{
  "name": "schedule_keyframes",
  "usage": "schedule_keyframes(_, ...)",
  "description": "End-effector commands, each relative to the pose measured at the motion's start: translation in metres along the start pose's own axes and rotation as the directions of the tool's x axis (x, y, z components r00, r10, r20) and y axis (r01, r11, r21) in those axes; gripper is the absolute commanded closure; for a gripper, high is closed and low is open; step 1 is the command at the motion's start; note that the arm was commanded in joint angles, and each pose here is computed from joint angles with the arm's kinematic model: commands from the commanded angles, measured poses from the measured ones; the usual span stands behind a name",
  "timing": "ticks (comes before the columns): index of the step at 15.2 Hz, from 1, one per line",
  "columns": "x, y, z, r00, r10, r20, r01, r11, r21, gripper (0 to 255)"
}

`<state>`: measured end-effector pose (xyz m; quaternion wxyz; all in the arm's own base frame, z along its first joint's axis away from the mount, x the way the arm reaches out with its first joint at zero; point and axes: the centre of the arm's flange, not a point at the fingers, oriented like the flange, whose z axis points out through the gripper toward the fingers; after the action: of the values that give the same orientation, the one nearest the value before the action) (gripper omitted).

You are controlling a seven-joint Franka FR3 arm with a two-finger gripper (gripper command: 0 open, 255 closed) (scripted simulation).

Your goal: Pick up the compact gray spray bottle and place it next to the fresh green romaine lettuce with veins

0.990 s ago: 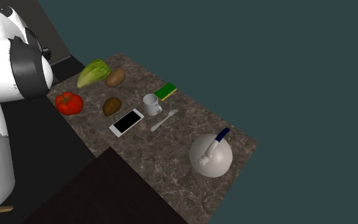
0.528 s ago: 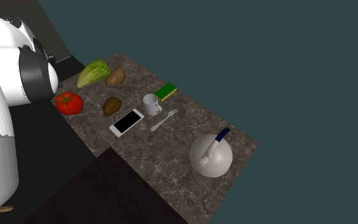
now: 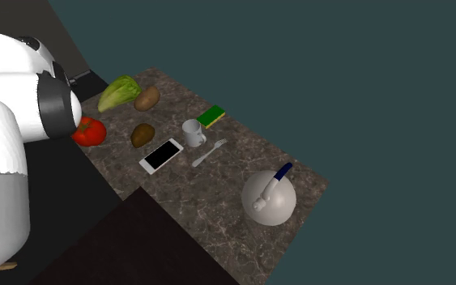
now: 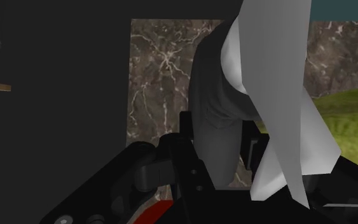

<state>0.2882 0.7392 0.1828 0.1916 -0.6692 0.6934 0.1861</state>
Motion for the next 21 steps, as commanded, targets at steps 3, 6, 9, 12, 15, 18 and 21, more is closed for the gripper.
schedule_keyframes(3, 0.01, 0.001, 0.018, 1.0, 0.0, 0.001, 0.0, 1.0, 0.0, 255)
schedule_keyframes(6, 0.018, 0.001, 0.031, 1.0, 0.0, 0.001, 0.0, 1.0, 0.0, 255)
schedule_keyframes(9, 0.018, 0.001, 0.031, 1.0, 0.0, 0.001, 0.0, 1.0, 0.0, 255)
schedule_keyframes(12, 0.018, 0.001, 0.031, 1.0, 0.0, 0.001, 0.0, 1.0, 0.0, 255)
schedule_keyframes(15, 0.018, 0.001, 0.031, 1.0, 0.0, 0.001, 0.0, 1.0, 0.0, 0)
schedule_keyframes(18, 0.018, 0.001, 0.031, 1.0, 0.0, 0.001, 0.0, 1.0, 0.0, 0)
schedule_keyframes(21, 0.018, 0.001, 0.005, 1.0, 0.0, 0.001, 0.0, 1.0, 0.0, 0)
